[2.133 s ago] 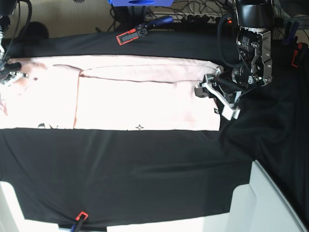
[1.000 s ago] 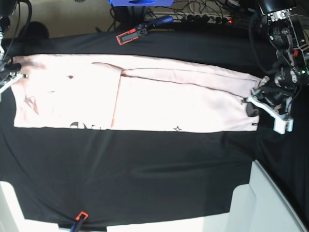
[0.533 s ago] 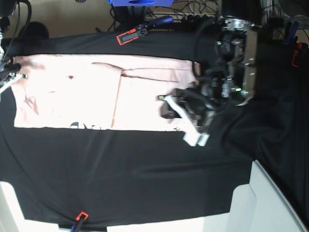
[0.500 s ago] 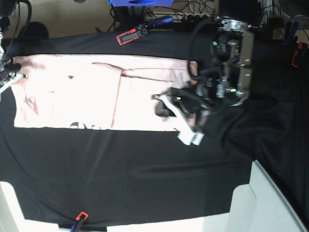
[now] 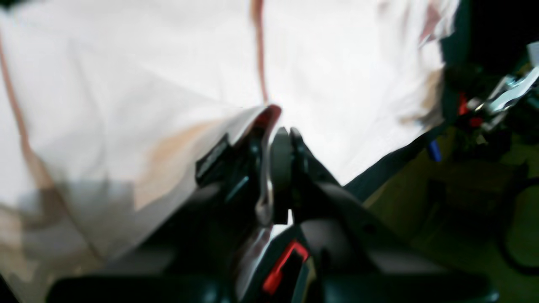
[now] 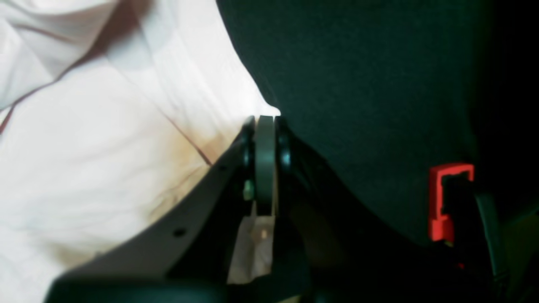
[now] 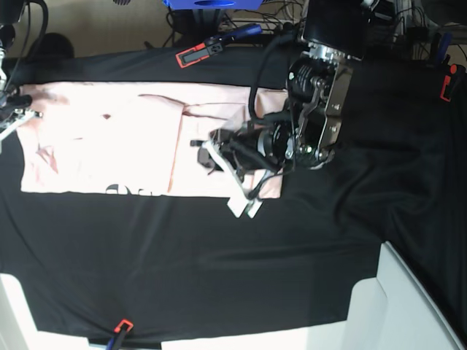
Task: Fold the T-shirt properly
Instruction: 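Lift the gripped side with the left gripper and fold it toward the right gripper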
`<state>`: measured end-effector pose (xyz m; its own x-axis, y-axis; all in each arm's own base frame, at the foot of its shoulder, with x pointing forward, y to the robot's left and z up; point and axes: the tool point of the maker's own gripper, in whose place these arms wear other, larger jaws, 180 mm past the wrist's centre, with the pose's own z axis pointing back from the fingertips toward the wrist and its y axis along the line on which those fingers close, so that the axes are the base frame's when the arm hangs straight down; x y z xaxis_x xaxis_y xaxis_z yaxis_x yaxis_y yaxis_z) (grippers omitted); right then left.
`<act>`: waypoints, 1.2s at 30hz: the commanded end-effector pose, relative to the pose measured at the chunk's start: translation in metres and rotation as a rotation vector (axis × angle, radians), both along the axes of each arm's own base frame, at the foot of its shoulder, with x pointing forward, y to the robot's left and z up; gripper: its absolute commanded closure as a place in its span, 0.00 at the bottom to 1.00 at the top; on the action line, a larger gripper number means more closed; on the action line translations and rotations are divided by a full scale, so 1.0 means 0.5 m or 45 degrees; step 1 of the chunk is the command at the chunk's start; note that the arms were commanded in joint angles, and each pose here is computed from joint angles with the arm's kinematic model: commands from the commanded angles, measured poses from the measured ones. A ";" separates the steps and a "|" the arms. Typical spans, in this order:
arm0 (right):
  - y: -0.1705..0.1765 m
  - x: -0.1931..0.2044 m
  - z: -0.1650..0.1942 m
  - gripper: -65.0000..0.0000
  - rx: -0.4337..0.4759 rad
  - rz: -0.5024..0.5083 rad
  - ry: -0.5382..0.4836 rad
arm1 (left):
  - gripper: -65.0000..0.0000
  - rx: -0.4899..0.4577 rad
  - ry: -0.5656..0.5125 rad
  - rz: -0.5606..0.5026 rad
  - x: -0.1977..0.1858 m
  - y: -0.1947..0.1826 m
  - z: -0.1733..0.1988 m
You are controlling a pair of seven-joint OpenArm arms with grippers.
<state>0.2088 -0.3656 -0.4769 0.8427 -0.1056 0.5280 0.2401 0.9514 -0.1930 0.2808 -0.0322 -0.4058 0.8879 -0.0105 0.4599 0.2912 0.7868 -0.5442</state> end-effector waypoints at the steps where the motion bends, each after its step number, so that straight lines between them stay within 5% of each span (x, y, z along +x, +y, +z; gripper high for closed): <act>1: -0.021 0.025 0.030 0.99 -0.042 0.008 -0.058 | 1.00 -0.048 -0.035 0.004 0.019 -0.017 0.021; 15: -0.021 0.027 0.031 0.99 -0.042 0.007 -0.062 | 1.00 -0.097 0.004 -0.039 0.029 -0.080 0.021; 17: -0.021 0.029 0.032 0.99 -0.042 0.007 -0.064 | 0.92 -0.097 0.004 -0.042 0.032 -0.081 0.021; 22: -0.021 0.039 0.036 0.99 -0.042 0.007 -0.077 | 0.53 -0.121 -0.011 -0.041 0.036 -0.090 0.034; 25: -0.020 0.039 0.036 0.99 -0.042 0.009 -0.077 | 0.43 -0.146 -0.020 -0.048 0.037 -0.105 0.044; 32: -0.015 0.040 0.034 0.99 -0.038 0.018 -0.075 | 0.47 -0.129 -0.187 -0.038 0.068 -0.072 0.114; 36: -0.004 0.060 0.063 0.98 -0.056 0.052 -0.128 | 0.66 0.007 -0.227 -0.035 0.071 0.015 0.098</act>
<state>0.2241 -0.3603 -0.4611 0.8201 -0.0701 0.5679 0.2191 0.9553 -0.1985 0.3092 -0.0181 -0.3714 0.8144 -0.0553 0.5777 0.3847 0.7967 -0.4661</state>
